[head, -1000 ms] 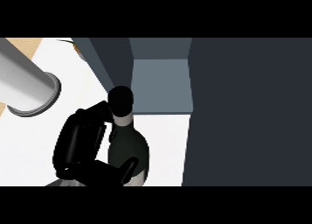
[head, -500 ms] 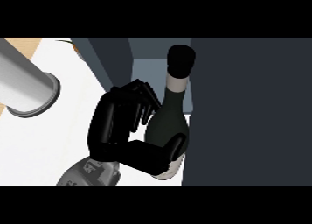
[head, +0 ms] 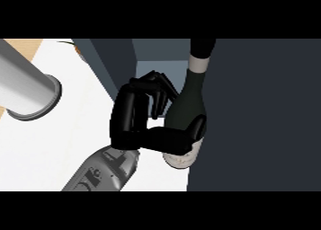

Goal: Pick up the wine, place it into the cabinet and close the cabinet

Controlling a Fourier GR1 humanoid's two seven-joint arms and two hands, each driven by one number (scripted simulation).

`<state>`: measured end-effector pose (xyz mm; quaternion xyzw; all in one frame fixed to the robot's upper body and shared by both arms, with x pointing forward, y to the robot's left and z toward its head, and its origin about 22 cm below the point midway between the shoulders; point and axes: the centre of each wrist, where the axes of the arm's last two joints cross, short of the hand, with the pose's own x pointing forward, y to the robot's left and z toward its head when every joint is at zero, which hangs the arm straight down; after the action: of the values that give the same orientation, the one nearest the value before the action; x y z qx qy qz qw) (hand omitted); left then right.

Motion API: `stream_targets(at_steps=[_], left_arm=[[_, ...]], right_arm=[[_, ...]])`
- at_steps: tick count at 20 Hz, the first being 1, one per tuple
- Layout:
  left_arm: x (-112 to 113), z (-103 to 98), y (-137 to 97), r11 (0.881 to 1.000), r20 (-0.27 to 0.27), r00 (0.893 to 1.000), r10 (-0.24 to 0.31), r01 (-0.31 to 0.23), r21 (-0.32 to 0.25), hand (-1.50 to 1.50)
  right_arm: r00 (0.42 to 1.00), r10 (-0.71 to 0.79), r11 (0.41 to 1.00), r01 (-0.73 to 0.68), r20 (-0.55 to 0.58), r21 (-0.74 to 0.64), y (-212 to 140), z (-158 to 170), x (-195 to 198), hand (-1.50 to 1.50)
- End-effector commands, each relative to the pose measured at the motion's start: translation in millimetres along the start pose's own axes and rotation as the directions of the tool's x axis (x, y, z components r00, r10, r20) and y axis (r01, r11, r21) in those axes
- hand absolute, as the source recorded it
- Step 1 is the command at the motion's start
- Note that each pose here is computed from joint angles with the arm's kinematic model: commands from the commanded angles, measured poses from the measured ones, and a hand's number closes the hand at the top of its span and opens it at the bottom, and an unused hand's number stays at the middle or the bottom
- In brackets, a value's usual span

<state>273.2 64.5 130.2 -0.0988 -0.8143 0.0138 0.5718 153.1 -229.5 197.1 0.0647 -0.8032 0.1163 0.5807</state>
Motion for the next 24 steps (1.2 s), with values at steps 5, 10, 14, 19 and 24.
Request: stream_targets(at_steps=[5,10,14,19,24], left_arm=[[-19,-14,-4,0.999,0.010,1.000,-0.020,0.020,0.040,1.50],[-37,-8,-9,0.998,-0.018,1.000,0.018,-0.017,0.057,1.50],[-54,1,2,0.995,-0.004,0.999,0.044,-0.043,0.095,1.50],[-67,-2,-10,0.995,-0.016,0.999,-0.034,0.036,0.089,1.50],[-94,-7,13,0.986,-0.017,0.992,-0.129,0.130,0.104,1.50]], right_arm=[[0.996,-0.052,0.998,0.048,0.068,0.049,6,21,24,-1.50],[0.997,-0.038,0.998,0.035,0.067,0.047,-8,7,19,-1.50],[0.998,-0.033,0.998,0.030,0.059,0.051,4,14,19,-1.50],[0.996,-0.058,0.997,0.055,0.069,0.048,7,3,25,-1.50],[0.998,-0.033,0.999,0.032,0.059,0.021,-3,11,13,-1.50]])
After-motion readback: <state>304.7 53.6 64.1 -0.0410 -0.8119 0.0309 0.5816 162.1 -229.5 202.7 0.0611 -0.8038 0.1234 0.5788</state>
